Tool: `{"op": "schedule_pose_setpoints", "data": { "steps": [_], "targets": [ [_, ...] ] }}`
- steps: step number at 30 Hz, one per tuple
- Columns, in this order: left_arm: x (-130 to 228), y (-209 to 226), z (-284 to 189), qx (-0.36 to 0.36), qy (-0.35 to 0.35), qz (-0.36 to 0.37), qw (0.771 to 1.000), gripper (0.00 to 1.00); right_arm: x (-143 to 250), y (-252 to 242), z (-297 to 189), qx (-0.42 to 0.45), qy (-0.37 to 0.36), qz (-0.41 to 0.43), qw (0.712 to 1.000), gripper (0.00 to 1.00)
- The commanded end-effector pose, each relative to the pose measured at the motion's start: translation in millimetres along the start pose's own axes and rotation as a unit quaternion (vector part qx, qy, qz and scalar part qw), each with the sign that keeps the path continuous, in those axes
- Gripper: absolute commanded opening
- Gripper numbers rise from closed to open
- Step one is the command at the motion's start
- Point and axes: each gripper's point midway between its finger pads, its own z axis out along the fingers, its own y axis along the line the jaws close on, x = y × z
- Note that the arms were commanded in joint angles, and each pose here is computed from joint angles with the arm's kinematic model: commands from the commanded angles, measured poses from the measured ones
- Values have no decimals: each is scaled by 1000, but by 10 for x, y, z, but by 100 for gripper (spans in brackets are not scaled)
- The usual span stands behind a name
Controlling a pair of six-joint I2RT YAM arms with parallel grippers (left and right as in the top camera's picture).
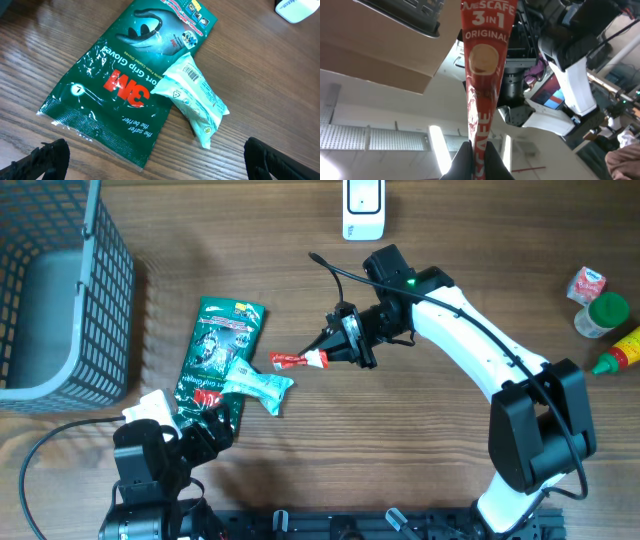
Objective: Scan the item barcode
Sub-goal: 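Lift the Nescafe stick and hold it under the white scanner, then carry the Nescafe stick to the far right and release it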
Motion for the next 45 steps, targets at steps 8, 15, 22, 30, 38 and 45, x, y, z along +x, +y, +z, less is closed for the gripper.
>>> {"op": "schedule_pose_setpoints", "data": {
  "steps": [8, 15, 22, 30, 38, 45],
  "targets": [
    [-4, 30, 6, -6, -4, 4, 1000, 100, -633, 338, -96, 98, -159, -488, 852, 4],
    [-4, 30, 6, -6, -4, 4, 1000, 100, -1462, 430, -797, 275, -400, -511, 709, 5],
    [-4, 30, 6, -6, -4, 4, 1000, 100, -1779, 466, -1446, 307, -549, -403, 665, 5],
    [-5, 31, 6, -6, -4, 4, 1000, 100, -2175, 908, -2084, 300, -612, -389, 620, 5],
    [-4, 30, 6, -6, -4, 4, 1000, 100, -2586, 1400, -2321, 278, -636, -412, 590, 5],
    [-4, 30, 6, -6, -4, 4, 1000, 100, -2731, 1389, -2366, 277, -645, -398, 591, 5]
  ]
}}
